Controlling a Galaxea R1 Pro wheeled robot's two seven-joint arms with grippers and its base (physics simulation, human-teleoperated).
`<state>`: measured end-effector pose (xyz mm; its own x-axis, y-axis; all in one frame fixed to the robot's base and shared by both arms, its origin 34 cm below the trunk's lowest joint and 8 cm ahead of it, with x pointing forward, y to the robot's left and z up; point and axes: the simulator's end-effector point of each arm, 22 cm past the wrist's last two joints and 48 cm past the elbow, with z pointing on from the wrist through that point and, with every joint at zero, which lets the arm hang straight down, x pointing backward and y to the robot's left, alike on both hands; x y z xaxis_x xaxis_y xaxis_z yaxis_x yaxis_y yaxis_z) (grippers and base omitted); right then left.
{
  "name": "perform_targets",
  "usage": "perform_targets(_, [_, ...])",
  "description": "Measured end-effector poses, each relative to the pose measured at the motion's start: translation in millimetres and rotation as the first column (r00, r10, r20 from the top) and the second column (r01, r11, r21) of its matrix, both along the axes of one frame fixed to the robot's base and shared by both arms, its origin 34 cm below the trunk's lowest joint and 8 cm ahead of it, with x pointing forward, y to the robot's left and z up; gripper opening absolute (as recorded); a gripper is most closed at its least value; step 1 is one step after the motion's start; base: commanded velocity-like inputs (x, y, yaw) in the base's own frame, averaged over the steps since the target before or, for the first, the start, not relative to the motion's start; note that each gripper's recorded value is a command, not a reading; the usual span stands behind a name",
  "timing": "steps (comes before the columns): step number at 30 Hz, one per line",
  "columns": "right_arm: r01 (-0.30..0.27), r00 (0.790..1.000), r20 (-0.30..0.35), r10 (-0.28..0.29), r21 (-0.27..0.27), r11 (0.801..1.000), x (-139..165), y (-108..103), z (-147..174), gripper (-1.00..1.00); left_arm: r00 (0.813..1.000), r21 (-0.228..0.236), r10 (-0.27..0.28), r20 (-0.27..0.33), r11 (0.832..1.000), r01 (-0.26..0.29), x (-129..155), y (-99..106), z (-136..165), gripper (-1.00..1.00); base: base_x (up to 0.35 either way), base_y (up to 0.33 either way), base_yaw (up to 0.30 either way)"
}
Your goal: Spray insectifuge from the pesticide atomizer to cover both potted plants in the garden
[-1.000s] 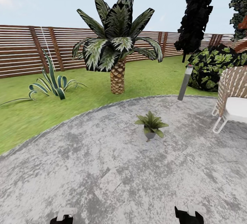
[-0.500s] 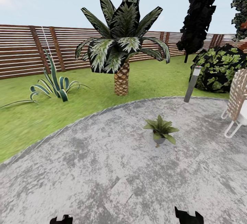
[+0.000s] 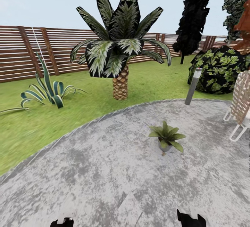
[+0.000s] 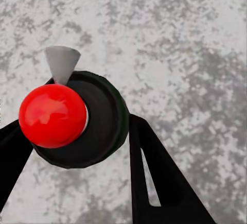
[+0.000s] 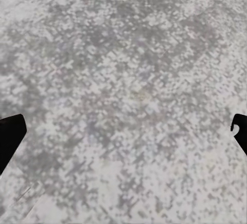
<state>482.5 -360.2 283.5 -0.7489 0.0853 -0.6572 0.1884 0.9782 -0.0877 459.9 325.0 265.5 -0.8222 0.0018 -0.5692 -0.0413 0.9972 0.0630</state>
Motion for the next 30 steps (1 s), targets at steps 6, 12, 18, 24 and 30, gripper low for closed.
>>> perform_targets(6, [0.000,1.000,0.005,0.000,0.000,1.000,1.7,0.1,2.0,1.00,1.000,0.000,0.000,0.005,1.000,0.000,1.7,0.0,1.9,-1.00,0.277,0.239,-0.217])
perform_targets(12, [-0.001,1.000,0.010,0.001,0.000,1.000,3.3,0.1,4.0,1.00,1.000,-0.001,0.004,0.011,1.000,-0.004,3.5,0.5,3.8,-1.00,0.211,0.278,-0.217])
perform_targets(18, [-0.001,1.000,0.016,0.001,0.000,1.000,4.9,0.1,6.0,1.00,1.000,-0.001,0.005,0.016,1.000,-0.005,5.2,0.6,5.7,-1.00,0.165,0.302,-0.222])
perform_targets(24, [0.000,1.000,0.020,0.000,0.001,1.000,6.2,0.0,7.7,1.00,1.000,-0.001,0.005,0.021,1.000,-0.005,6.7,0.6,7.3,-1.00,0.139,0.317,-0.269])
perform_targets(30, [0.002,1.000,0.022,-0.002,0.001,1.000,6.5,-0.2,8.0,1.00,1.000,-0.001,0.005,0.022,1.000,-0.005,6.9,0.5,7.6,-1.00,0.132,0.321,-0.297])
